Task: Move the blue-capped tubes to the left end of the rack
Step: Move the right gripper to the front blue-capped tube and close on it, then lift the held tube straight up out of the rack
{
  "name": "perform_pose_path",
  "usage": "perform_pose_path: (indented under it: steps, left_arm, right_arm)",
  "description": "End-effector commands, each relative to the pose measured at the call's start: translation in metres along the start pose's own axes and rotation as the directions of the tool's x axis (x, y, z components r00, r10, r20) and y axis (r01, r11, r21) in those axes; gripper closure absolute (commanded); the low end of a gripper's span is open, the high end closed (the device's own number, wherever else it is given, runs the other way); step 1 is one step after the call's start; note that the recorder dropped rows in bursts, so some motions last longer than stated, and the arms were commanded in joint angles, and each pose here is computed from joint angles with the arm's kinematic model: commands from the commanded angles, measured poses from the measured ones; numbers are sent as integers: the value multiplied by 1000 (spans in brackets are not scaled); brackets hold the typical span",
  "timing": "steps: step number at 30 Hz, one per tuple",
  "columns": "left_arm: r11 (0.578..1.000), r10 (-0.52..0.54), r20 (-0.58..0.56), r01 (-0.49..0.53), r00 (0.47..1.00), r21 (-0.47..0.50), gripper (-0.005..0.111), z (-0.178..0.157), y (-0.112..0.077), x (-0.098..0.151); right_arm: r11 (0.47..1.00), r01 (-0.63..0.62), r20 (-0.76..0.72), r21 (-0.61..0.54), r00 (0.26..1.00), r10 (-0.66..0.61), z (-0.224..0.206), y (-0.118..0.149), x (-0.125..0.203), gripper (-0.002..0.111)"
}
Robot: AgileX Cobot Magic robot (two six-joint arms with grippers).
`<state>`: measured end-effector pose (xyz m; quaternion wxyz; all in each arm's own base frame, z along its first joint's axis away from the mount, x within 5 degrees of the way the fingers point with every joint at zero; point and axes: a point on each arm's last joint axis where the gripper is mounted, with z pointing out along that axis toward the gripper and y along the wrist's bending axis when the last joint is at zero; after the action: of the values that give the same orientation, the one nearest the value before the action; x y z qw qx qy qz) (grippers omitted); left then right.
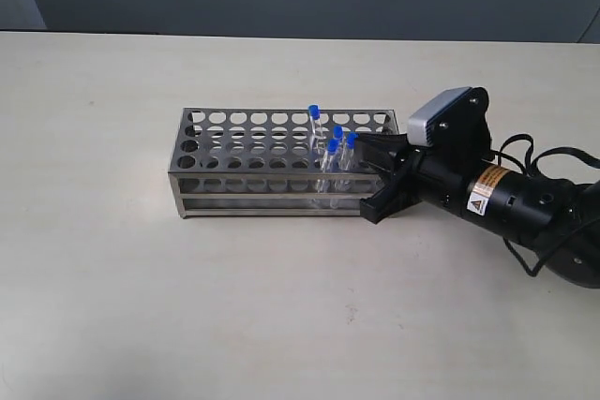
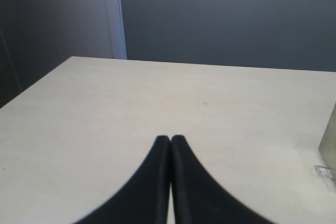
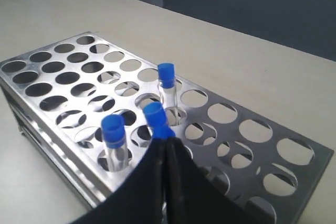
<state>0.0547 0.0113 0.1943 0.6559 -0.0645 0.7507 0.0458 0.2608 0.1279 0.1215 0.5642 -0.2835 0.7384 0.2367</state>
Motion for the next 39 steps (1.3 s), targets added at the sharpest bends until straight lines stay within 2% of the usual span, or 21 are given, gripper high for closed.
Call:
perform_pose_path:
  steps: [1,4,5,6,13,15,20,29,35,39]
  left_arm:
    - [1000,-3,5,3,1000,9,106,0,-1,0]
    - [1000,-3,5,3,1000,9,106,0,-1,0]
    - [1000,-3,5,3,1000,9,106,0,-1,0]
    - [1000,-3,5,3,1000,9,106,0,-1,0]
    - [1000,-3,5,3,1000,9,106,0,-1,0]
    - [1000,-3,5,3,1000,9,106,0,-1,0]
    - [1000,-3,5,3,1000,9,106,0,-1,0]
    - [1000,-3,5,3,1000,9,106,0,-1,0]
    - [1000,-3,5,3,1000,9,106,0,-1,0]
    - [1000,-3,5,3,1000,9,106,0,-1,0]
  right_arm:
    - [1000,-26,9,-4,1000,26,1,0,-1,98]
    - [1000,-17,5,-20,1000,17,1,1,-1,65]
    - [1000,-13,5,-24,1000,14,1,1,-1,59]
    - [1000,-9,3,-21,1000,9,3,0,-3,59]
    - [1000,-20,-53,0,998,20,18,-10,-10,67]
    - [999,-36,-58,-11,998,35,18,-8,-10,76]
    - [997,-83,-71,-11,994,82,18,-8,-9,109]
    - [997,-78,-67,-15,995,76,17,-7,-11,109]
    - [999,-28,-68,-38,997,25,8,-3,-31,109]
    - [1000,18,-52,-9,998,-19,-3,-3,-52,109]
